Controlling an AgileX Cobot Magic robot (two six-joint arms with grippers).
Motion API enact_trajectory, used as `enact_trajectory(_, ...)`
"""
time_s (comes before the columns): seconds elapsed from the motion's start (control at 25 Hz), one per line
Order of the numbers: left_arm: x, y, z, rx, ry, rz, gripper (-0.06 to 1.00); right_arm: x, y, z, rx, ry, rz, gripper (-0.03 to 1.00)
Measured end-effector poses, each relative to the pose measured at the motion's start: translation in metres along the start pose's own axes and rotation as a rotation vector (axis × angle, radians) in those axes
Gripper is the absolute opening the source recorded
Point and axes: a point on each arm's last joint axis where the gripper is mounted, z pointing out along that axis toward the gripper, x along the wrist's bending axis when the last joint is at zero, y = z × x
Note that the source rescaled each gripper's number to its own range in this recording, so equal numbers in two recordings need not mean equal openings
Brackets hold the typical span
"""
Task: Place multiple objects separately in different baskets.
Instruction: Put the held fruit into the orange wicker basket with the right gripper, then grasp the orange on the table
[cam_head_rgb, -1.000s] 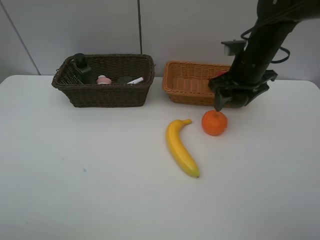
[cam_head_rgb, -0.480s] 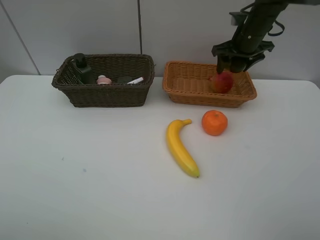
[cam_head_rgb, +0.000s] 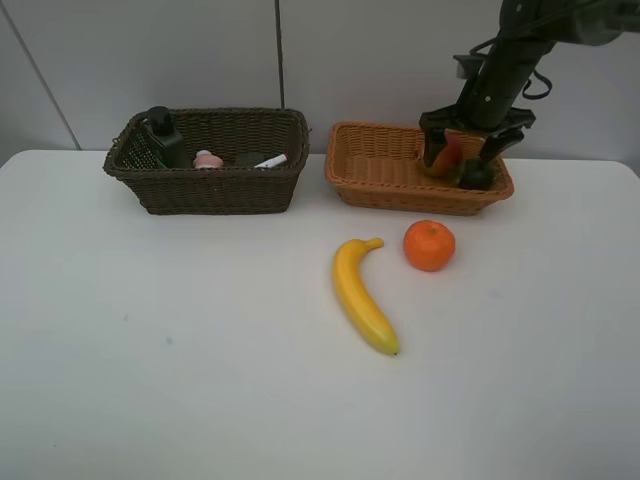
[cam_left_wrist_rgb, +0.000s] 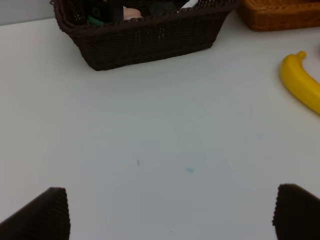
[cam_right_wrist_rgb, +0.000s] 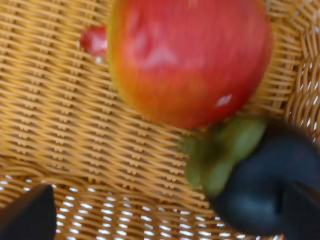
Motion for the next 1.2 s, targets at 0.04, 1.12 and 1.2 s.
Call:
enact_trajectory(0.04, 0.0, 0.0, 0.0, 0.0, 0.0, 0.0, 1.0, 0.0, 0.0, -0.002, 0.003, 0.0, 0.0, 1.0)
enact_trajectory(1.12, 0.0, 0.0, 0.0, 0.0, 0.0, 0.0, 1.0, 0.072, -0.125, -0.048, 0.177, 0.067, -0.102, 1.0)
enact_trajectory(1.2, 0.0, 0.0, 0.0, 0.0, 0.0, 0.0, 1.0, 0.075, -0.123, -0.042, 0.153, 0.07, -0.122, 1.0)
